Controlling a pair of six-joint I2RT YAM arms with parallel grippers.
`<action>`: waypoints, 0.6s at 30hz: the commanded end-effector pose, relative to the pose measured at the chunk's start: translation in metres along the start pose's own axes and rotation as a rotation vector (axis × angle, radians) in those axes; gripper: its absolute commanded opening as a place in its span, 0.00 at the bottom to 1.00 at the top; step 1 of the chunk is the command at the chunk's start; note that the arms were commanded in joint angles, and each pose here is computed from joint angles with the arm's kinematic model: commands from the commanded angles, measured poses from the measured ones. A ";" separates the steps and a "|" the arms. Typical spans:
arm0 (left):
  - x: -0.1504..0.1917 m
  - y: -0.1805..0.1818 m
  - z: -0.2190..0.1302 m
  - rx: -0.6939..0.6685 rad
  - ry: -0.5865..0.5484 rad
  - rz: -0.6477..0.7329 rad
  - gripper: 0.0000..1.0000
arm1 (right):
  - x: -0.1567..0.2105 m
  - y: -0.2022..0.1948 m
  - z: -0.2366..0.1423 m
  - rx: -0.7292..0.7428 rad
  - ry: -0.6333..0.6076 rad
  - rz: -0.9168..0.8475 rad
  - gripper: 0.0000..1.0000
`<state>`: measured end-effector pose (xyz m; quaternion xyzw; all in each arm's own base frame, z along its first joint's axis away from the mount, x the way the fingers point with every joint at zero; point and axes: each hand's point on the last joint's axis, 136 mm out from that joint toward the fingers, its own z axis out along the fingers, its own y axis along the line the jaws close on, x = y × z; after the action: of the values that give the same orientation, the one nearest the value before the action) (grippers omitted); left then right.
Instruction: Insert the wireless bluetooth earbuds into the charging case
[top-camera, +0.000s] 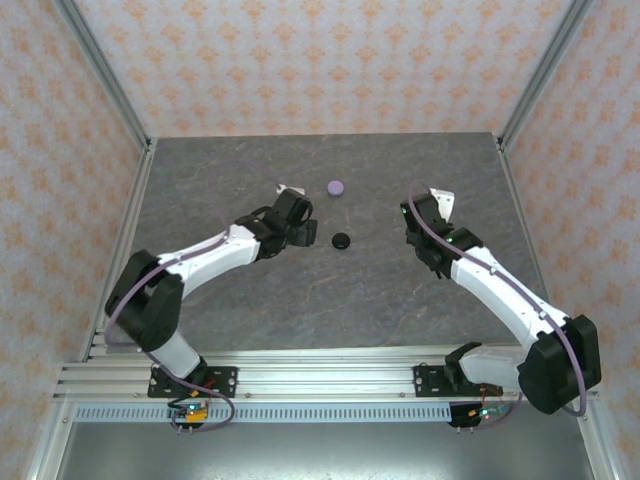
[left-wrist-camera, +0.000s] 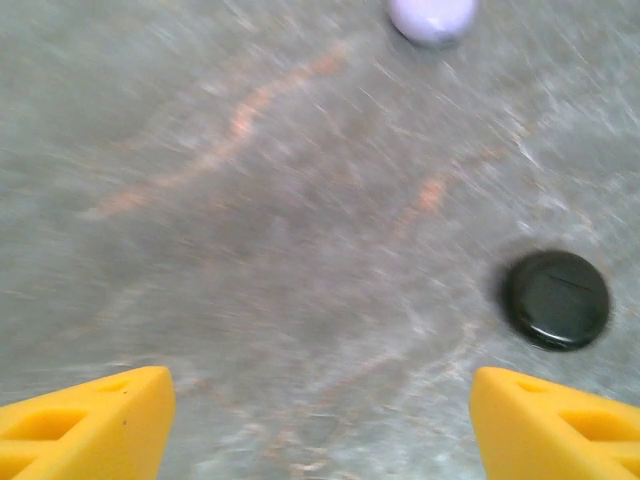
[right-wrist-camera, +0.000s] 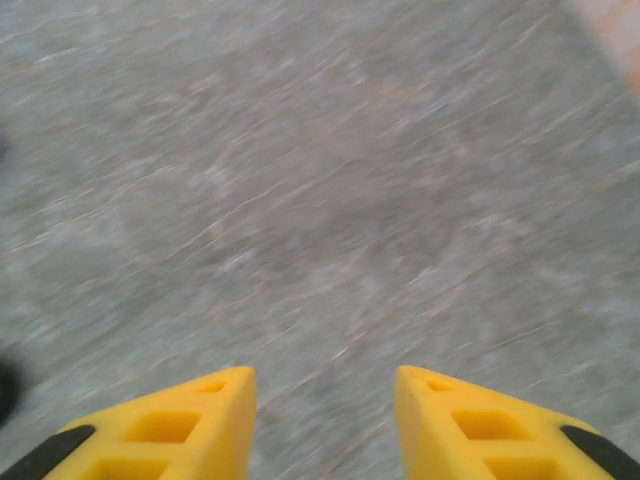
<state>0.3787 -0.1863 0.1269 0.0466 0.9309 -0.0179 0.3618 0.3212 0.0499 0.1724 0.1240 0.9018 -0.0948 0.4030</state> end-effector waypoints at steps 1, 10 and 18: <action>-0.002 0.063 -0.012 -0.243 -0.053 0.077 0.77 | -0.025 -0.038 0.004 0.217 -0.181 -0.041 0.45; -0.008 0.136 -0.023 -0.401 -0.198 0.080 0.79 | -0.018 -0.037 0.044 0.022 -0.273 -0.035 0.53; 0.002 0.164 -0.001 -0.411 -0.215 0.154 0.81 | -0.009 -0.046 0.079 -0.096 -0.281 0.071 0.57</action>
<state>0.3824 -0.0270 0.1219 0.0166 0.8825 0.1811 0.4338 0.3514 -0.0286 0.1233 0.1407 0.8518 -0.1036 0.4939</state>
